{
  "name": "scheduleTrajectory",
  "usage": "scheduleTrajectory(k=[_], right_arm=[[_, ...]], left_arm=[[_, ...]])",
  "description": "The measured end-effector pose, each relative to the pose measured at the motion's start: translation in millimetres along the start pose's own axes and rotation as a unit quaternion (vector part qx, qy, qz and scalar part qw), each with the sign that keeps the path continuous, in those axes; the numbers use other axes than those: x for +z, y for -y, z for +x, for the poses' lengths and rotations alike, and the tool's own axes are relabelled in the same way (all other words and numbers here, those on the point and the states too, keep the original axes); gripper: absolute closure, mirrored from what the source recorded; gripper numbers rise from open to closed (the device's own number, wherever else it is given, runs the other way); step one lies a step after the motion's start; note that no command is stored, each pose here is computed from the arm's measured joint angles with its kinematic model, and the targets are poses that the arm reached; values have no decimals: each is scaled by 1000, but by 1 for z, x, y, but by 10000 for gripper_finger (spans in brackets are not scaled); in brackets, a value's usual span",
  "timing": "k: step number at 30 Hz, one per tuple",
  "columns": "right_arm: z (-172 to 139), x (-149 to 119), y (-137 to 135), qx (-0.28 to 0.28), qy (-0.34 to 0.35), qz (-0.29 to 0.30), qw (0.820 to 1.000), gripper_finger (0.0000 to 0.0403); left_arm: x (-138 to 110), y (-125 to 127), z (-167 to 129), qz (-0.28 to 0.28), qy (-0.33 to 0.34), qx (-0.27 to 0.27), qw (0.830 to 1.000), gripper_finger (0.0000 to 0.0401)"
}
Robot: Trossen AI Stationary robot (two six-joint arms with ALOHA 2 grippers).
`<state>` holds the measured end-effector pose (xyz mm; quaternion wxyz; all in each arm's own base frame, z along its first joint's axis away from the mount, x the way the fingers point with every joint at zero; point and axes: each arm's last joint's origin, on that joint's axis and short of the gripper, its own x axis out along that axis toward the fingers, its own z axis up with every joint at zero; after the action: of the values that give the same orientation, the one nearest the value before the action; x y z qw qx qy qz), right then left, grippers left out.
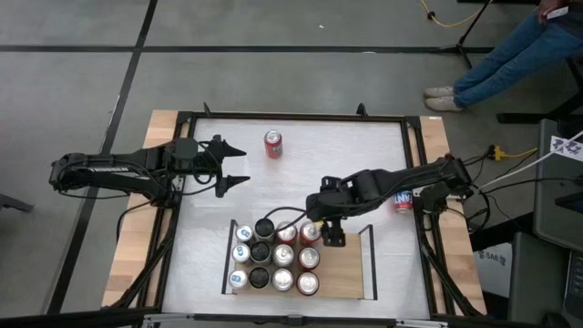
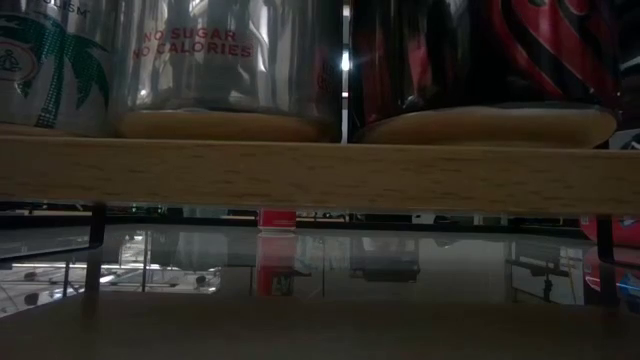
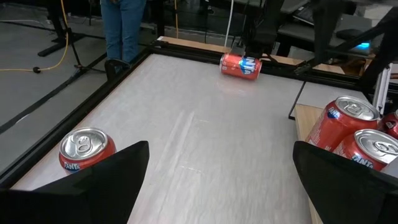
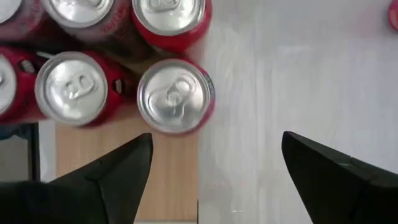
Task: Place canned beverage on shelf
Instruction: Put the red soda can on the shelf
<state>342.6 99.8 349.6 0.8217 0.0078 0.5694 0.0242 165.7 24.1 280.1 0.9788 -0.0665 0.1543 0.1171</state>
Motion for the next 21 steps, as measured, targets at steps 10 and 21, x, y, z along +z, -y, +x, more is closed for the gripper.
scheduleTrajectory(k=[10,21], right_arm=[[-51,-26,13,-50,28,-6,998,59],[-64,-91,46,-113,32,109,987,59]], left_arm=[[0,0,0,0,0,0,1000,12],[0,0,0,0,0,0,1000,12]])
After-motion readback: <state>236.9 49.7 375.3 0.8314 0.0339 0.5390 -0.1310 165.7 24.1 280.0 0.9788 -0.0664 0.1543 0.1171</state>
